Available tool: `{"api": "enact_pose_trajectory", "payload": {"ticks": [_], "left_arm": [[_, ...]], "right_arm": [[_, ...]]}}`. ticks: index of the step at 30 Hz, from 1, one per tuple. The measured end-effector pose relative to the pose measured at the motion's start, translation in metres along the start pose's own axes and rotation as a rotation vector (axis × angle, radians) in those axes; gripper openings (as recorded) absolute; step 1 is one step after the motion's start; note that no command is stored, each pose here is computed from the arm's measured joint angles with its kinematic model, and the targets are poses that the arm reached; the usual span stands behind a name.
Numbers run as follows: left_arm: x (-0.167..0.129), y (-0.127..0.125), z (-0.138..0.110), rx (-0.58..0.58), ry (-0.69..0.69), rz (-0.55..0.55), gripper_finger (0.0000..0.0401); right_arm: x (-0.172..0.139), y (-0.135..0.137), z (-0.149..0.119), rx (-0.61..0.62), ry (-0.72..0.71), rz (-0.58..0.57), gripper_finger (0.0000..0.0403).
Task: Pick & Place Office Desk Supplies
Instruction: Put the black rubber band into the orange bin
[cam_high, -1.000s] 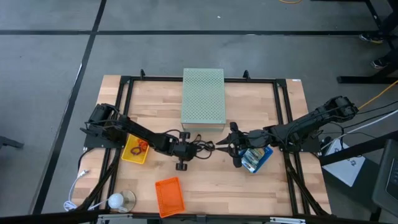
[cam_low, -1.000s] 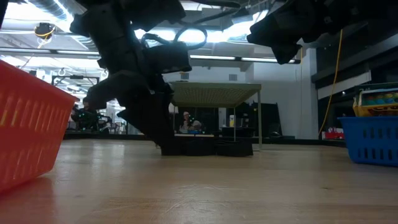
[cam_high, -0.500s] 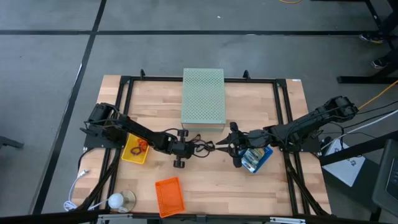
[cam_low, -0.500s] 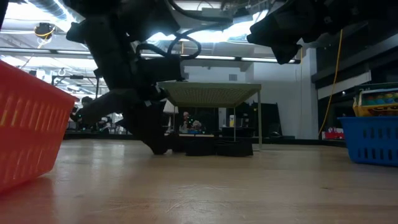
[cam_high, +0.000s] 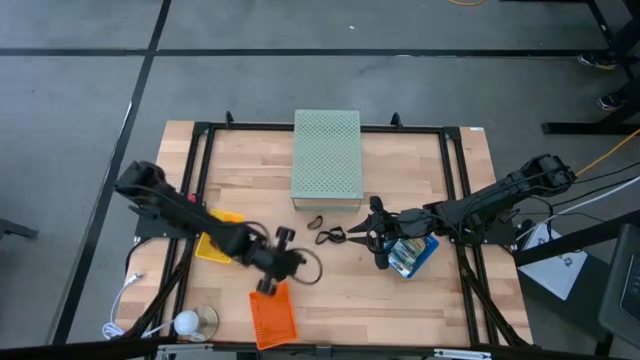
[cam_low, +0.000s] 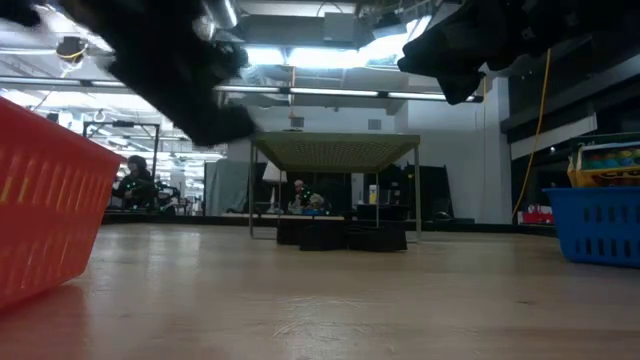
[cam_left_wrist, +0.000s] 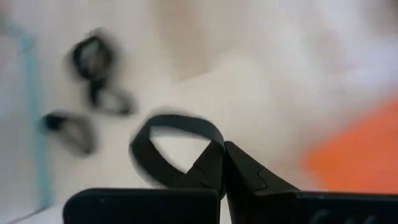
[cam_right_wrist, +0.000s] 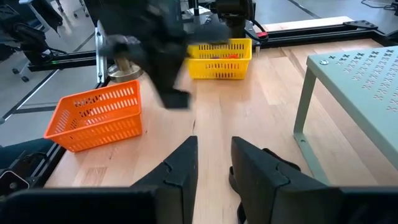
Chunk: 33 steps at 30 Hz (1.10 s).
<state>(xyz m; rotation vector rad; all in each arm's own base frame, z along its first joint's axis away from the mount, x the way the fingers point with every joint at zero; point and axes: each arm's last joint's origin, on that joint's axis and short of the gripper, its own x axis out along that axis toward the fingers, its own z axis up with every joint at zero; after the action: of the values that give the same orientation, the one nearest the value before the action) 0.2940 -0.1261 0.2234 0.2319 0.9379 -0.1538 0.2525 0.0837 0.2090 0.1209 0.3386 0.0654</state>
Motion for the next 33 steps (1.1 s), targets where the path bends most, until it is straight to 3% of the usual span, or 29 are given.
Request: {"api": "enact_pose_trajectory", "payload": {"ticks": [5,13,22,33], "left_arm": [[-0.036,-0.033,0.001,0.041,-0.078,-0.226,0.0002],[-0.056,-0.066,-0.006,0.010,-0.083,-0.349,0.0003],[-0.016,-0.086,-0.007,0.000,-0.003,-0.451,0.0003],[0.018,-0.083,-0.017,-0.117,0.154,-0.429,0.0010]], "right_arm": [[0.000,0.000,0.000,0.001,0.000,0.000,0.0098],[0.000,0.000,0.000,0.001,0.000,0.000,0.0098],[0.000,0.000,0.000,-0.025,-0.001,-0.004,0.0098],[0.000,0.000,0.000,-0.048,-0.001,-0.004,0.0098]]}}
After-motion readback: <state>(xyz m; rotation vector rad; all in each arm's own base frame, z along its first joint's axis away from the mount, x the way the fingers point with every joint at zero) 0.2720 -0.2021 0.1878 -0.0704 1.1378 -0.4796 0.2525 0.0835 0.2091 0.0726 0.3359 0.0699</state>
